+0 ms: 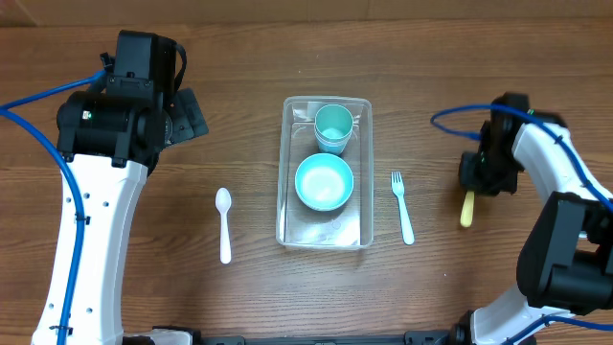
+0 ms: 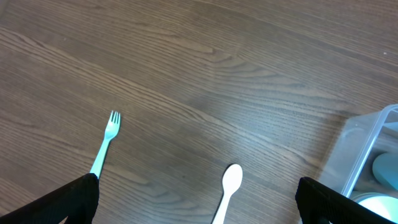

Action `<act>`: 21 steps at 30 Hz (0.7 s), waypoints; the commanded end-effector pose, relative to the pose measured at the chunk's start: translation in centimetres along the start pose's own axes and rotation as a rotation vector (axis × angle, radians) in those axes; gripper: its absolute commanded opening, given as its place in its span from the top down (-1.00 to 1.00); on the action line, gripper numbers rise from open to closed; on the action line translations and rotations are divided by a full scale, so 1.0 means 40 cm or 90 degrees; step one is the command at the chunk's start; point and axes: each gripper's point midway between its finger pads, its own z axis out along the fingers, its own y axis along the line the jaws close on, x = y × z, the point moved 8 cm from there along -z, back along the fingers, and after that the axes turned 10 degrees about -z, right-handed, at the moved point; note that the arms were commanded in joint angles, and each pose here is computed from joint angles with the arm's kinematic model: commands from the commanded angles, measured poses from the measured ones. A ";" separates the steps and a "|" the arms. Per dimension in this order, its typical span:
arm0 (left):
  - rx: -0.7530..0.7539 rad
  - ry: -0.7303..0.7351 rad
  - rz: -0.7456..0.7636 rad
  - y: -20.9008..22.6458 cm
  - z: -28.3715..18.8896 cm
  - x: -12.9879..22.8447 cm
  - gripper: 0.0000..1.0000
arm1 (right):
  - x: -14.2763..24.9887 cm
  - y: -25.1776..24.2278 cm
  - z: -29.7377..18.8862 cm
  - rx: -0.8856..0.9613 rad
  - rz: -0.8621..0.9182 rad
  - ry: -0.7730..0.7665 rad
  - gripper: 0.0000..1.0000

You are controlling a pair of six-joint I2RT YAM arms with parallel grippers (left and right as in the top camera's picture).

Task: Pack container
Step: 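Carry the yellow fork into the container beside the bowls, release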

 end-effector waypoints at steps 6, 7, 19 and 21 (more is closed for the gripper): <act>0.004 -0.017 -0.022 0.005 -0.016 -0.012 -1.00 | -0.100 0.103 -0.226 -0.085 -0.064 -0.128 0.90; 0.004 -0.017 -0.022 0.005 -0.016 -0.012 -0.99 | -0.102 0.123 -0.241 -0.090 -0.077 -0.133 0.90; 0.004 -0.017 -0.022 0.005 -0.016 -0.012 -1.00 | -0.027 0.404 -0.273 -0.116 -0.238 -0.089 0.90; 0.004 -0.017 -0.022 0.005 -0.016 -0.012 -1.00 | -0.008 0.439 -0.271 -0.117 -0.249 -0.078 0.90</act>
